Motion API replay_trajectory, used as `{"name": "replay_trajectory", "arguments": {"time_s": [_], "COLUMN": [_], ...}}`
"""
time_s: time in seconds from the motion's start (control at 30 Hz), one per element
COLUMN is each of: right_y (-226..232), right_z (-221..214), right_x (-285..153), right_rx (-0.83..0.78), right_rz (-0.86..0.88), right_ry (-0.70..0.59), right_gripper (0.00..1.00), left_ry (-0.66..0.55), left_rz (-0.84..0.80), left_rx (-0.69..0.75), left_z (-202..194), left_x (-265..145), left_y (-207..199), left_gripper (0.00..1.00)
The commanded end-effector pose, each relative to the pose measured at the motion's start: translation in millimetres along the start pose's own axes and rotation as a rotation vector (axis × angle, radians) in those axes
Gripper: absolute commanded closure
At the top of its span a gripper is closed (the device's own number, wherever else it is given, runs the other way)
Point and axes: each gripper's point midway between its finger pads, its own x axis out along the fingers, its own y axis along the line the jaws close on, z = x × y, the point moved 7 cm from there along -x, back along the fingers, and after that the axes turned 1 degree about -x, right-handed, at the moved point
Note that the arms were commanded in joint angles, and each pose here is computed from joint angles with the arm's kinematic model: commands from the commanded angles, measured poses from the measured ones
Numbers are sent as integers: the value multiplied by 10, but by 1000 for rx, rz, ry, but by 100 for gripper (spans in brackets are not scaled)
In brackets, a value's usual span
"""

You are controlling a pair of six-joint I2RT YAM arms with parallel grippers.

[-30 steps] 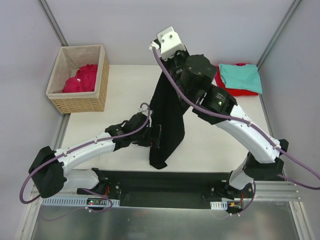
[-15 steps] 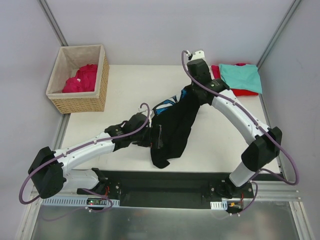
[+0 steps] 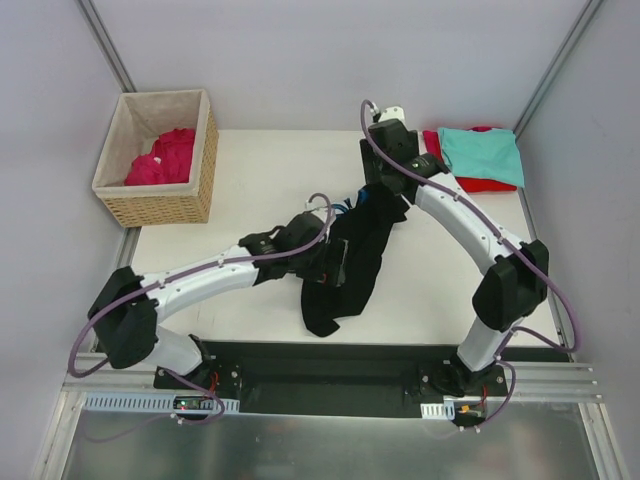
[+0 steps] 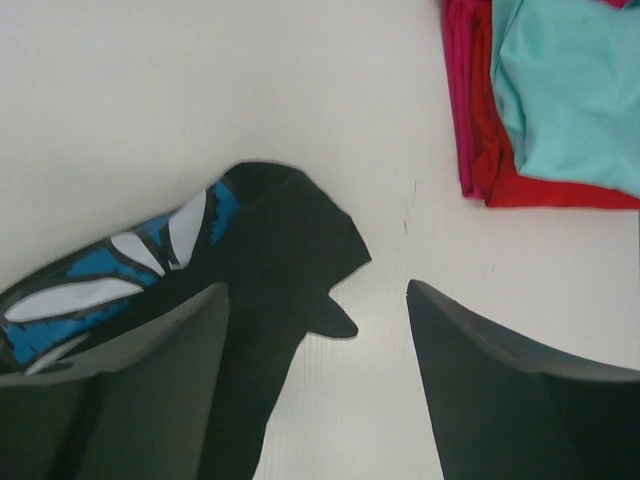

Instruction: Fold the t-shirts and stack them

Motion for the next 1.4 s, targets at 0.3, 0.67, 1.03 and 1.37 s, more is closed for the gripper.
{"name": "replay_trajectory", "arguments": {"time_s": [0.3,0.67,1.03,1.37], "right_y": [-283,-299,-267,-306], "right_z": [-585,-706,-740,-805], "right_x": [-586,-693,-703,-737], "right_rx": [204,225,246,234], "right_rz": [105,145,167,156], "right_ry": [-5,-4,8,14], "right_gripper": [22,24,25,26], "left_ry": [51,65,93,131], "left_rz": [422,463,436,525], "left_rx": [328,323,496,531], "left_z": [322,290,121,-22], "left_x": [596,376,433,640], "left_y": [246,291,-311,-195], "left_gripper": [20,23,25,25]}}
